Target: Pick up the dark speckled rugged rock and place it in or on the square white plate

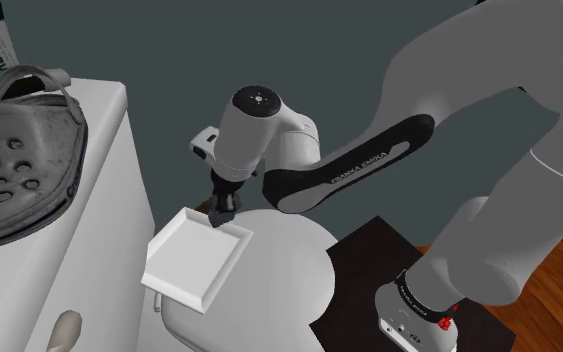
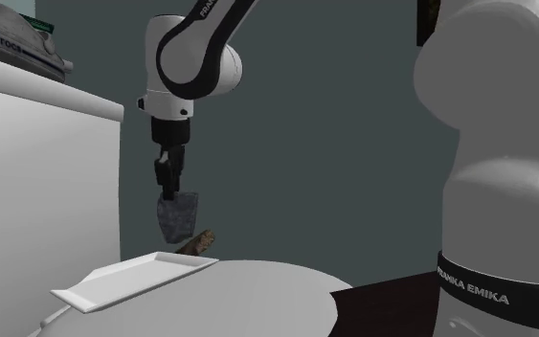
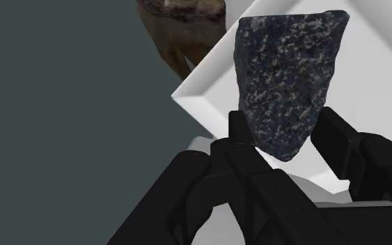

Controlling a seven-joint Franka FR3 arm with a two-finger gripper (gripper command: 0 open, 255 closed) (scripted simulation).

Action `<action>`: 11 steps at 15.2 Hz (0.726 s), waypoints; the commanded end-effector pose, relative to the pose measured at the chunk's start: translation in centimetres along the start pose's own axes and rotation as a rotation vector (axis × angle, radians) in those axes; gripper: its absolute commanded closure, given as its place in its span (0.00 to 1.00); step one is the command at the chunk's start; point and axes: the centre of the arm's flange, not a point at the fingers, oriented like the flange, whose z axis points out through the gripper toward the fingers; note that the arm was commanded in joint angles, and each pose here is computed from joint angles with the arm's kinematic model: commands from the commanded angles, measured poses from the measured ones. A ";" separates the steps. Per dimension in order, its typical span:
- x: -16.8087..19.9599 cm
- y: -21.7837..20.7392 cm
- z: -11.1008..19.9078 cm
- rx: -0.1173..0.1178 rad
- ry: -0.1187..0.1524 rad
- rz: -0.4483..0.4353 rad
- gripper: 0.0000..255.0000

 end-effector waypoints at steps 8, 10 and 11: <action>5.4 -2.7 1.4 -0.001 0.000 0.002 1.00; 5.3 -3.0 2.4 -0.001 0.000 0.002 1.00; 5.3 -3.2 2.9 -0.001 0.000 0.002 1.00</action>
